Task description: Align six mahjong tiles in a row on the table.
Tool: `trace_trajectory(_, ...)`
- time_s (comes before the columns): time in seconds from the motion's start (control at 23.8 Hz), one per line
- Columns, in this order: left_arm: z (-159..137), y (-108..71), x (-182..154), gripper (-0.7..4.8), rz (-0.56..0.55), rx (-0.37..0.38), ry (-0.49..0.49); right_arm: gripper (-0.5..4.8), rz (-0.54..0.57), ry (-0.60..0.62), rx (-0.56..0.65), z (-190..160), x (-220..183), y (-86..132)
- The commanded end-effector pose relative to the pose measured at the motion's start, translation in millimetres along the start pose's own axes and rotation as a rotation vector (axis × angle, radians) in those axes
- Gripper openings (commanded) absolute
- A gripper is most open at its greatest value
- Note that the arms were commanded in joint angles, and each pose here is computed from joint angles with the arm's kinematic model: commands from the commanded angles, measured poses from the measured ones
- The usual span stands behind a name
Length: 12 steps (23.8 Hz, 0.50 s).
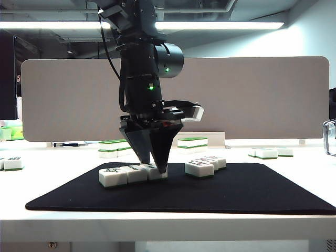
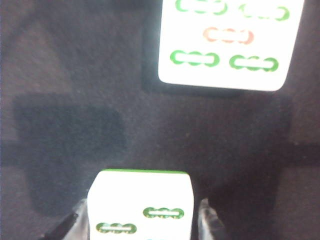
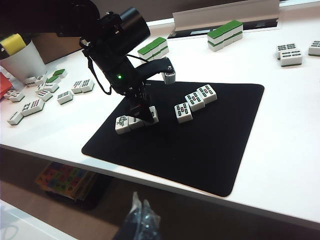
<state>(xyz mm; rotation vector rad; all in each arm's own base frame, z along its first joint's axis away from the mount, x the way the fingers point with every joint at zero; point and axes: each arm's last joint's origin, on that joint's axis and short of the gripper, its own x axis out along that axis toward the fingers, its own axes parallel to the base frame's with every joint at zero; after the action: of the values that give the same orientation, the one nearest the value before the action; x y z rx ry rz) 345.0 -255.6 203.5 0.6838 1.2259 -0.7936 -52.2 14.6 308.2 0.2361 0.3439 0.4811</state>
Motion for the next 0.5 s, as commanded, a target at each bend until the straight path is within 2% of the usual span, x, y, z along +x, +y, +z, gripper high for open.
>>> trace_trajectory(0.04,3,-3.9,-14,3.02,0.008,0.011,-0.050,-0.01,0.003,-0.024,-0.017,0,-3,1)
trace_trajectory(0.25,14,-11.1,-22,3.15,0.012,0.025,-0.156,-0.01,0.003,-0.025,-0.017,0,-3,1)
trace_trajectory(0.38,25,-21.6,-17,3.15,-0.007,0.042,-0.231,-0.01,0.003,-0.025,-0.018,0,-3,1)
trace_trajectory(0.5,32,-24.4,-12,3.23,0.007,0.045,-0.270,-0.01,0.003,-0.025,-0.017,0,-3,1)
